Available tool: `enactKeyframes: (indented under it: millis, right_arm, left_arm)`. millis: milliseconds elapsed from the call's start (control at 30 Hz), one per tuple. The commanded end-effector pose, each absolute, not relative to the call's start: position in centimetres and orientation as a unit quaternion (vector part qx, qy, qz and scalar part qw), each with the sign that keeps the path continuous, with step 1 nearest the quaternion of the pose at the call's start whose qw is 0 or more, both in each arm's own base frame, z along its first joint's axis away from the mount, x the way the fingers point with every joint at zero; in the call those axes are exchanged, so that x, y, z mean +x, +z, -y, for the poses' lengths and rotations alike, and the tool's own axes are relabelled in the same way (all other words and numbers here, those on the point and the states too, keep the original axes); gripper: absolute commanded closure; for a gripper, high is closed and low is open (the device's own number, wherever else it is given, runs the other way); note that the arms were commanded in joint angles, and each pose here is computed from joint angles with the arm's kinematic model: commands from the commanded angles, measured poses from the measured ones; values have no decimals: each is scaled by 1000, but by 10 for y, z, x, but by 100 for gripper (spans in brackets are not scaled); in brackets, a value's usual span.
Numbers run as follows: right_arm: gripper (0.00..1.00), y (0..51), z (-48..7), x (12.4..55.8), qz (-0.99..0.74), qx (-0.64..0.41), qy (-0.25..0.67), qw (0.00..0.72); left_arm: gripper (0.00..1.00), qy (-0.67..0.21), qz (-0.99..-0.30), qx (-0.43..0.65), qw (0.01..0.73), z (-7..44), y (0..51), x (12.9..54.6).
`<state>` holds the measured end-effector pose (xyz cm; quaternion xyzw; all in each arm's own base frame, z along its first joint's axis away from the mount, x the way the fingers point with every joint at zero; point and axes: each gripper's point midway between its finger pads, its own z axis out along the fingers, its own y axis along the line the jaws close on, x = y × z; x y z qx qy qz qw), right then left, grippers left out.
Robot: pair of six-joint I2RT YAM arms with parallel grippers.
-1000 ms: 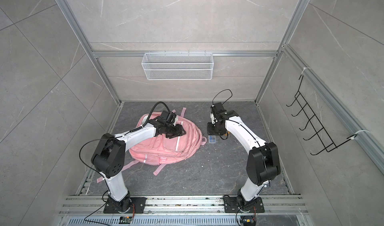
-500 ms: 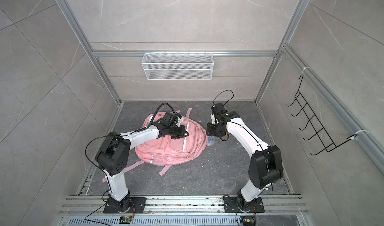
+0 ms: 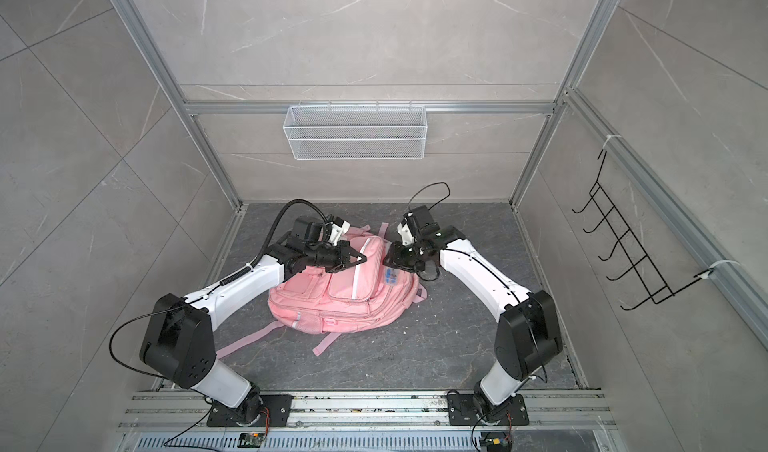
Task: Pack the student bag
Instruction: 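Insert the clear pencil box into the backpack opening and release it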
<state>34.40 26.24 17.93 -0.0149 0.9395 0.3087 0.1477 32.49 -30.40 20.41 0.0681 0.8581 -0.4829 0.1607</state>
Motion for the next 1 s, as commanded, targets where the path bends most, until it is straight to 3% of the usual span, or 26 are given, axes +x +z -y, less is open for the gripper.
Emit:
enactKeyframes:
  millis: [0, 133, 367, 567, 767, 967]
  right_arm:
    - [93, 194, -309, 355, -910, -10, 390, 143]
    - [84, 179, -330, 355, -909, -9, 398, 126]
    - [43, 196, -324, 355, -901, -11, 402, 160]
    - [25, 221, -291, 342, -918, -40, 346, 190]
    - [21, 227, -237, 338, -933, -18, 293, 209]
    - [20, 205, -144, 368, -958, 18, 195, 208]
  left_arm:
    - [100, -579, -774, 144, 212, 320, 292, 307]
    - [100, -589, -767, 134, 217, 320, 297, 309]
    - [100, -582, -772, 105, 233, 313, 294, 319]
    - [100, -569, -785, 58, 236, 292, 276, 334]
    - [100, -553, -799, 55, 230, 279, 259, 338]
    - [100, -545, -808, 67, 212, 281, 247, 334]
